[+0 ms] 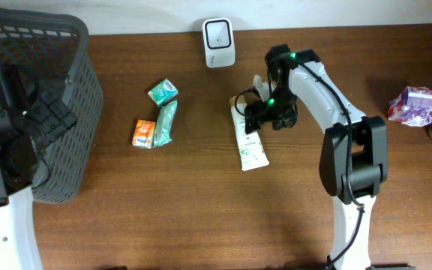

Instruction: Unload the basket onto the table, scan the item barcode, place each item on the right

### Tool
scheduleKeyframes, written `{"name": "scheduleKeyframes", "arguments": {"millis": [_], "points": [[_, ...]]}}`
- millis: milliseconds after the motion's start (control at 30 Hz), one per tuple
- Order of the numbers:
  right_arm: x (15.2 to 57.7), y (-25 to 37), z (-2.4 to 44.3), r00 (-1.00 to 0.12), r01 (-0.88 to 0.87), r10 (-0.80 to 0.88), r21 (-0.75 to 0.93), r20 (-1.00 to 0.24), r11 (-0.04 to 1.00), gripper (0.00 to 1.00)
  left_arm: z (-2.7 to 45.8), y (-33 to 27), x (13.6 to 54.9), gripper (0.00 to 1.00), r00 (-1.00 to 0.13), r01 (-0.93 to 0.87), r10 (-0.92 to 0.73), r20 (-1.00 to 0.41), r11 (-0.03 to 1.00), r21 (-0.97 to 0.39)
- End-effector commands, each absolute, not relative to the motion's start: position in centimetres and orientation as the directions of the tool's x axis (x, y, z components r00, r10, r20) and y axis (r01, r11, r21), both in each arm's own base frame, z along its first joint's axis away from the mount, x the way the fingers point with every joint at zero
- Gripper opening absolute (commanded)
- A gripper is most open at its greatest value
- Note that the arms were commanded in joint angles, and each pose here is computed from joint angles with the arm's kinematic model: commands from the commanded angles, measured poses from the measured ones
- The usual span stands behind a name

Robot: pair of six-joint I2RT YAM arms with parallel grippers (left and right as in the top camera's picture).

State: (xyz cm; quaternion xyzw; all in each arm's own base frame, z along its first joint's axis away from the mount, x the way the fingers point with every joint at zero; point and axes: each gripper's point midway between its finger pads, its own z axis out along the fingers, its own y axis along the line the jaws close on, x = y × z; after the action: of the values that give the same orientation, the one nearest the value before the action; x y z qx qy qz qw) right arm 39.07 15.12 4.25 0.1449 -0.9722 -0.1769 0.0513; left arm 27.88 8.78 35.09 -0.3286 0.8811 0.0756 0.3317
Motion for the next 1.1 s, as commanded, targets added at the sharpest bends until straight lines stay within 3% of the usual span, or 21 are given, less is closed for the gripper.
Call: {"name": "scheduleKeyframes", "arguments": {"millis": [0, 133, 233, 400, 567, 667, 767, 833, 933, 1000, 1067], "points": [[38.1, 16.2, 3.5, -0.946, -0.272, -0.321, 0.455, 0.033, 0.848, 0.83, 35.4, 8.9, 27.6, 0.99, -0.549, -0.638, -0.538, -0.639, 0.764, -0.096], [38.0, 17.4, 3.1, -0.948, -0.267, -0.315, 0.454, 0.032, 0.85, 0.67, 35.4, 8.9, 27.6, 0.99, -0.549, -0.638, -0.538, -0.639, 0.764, -0.095], [38.6, 16.1, 1.9, -0.977, -0.174, -0.201, 0.287, 0.067, 0.942, 0.69, 35.4, 8.9, 27.6, 0.99, -0.549, -0.638, -0.538, -0.639, 0.764, -0.096], [38.9, 16.7, 1.3, -0.99, -0.138, -0.14, 0.049, 0.027, 0.989, 0.75, 35.4, 8.9, 27.6, 0.99, -0.549, -0.638, -0.538, -0.639, 0.764, -0.095], [39.7, 18.0, 2.4, -0.985, -0.17, -0.17, 0.011, -0.026, 0.985, 0.75, 35.4, 8.9, 27.6, 0.99, -0.549, -0.638, -0.538, -0.639, 0.764, -0.095], [40.1, 17.1, 1.9, -0.984, -0.17, -0.172, -0.047, -0.043, 0.984, 0.64, 35.4, 8.9, 27.6, 0.99, -0.549, -0.638, -0.538, -0.639, 0.764, -0.096], [39.7, 17.9, 0.6, -0.982, -0.181, -0.182, -0.018, -0.05, 0.983, 0.63, 35.4, 8.9, 27.6, 0.99, -0.549, -0.638, -0.538, -0.639, 0.764, -0.096], [39.3, 18.6, -0.1, -0.979, -0.195, -0.195, -0.006, -0.054, 0.981, 0.5, 35.4, 8.9, 27.6, 0.99, -0.549, -0.638, -0.538, -0.639, 0.764, -0.095], [39.5, 19.6, 0.1, -0.974, -0.214, -0.213, 0.0, -0.077, 0.977, 0.14, 35.4, 8.9, 27.6, 0.99, -0.549, -0.638, -0.538, -0.639, 0.764, -0.096], [40.9, 20.3, 2.1, -0.971, -0.213, -0.21, 0.01, -0.116, 0.977, 0.04, 35.4, 8.9, 27.6, 0.99, -0.549, -0.638, -0.538, -0.639, 0.764, -0.095], [44.7, 21.6, 6.4, -0.948, -0.215, -0.197, 0.043, -0.252, 0.976, 0.04, 35.4, 8.9, 27.6, 0.99, -0.549, -0.638, -0.538, -0.639, 0.764, -0.096]]}}
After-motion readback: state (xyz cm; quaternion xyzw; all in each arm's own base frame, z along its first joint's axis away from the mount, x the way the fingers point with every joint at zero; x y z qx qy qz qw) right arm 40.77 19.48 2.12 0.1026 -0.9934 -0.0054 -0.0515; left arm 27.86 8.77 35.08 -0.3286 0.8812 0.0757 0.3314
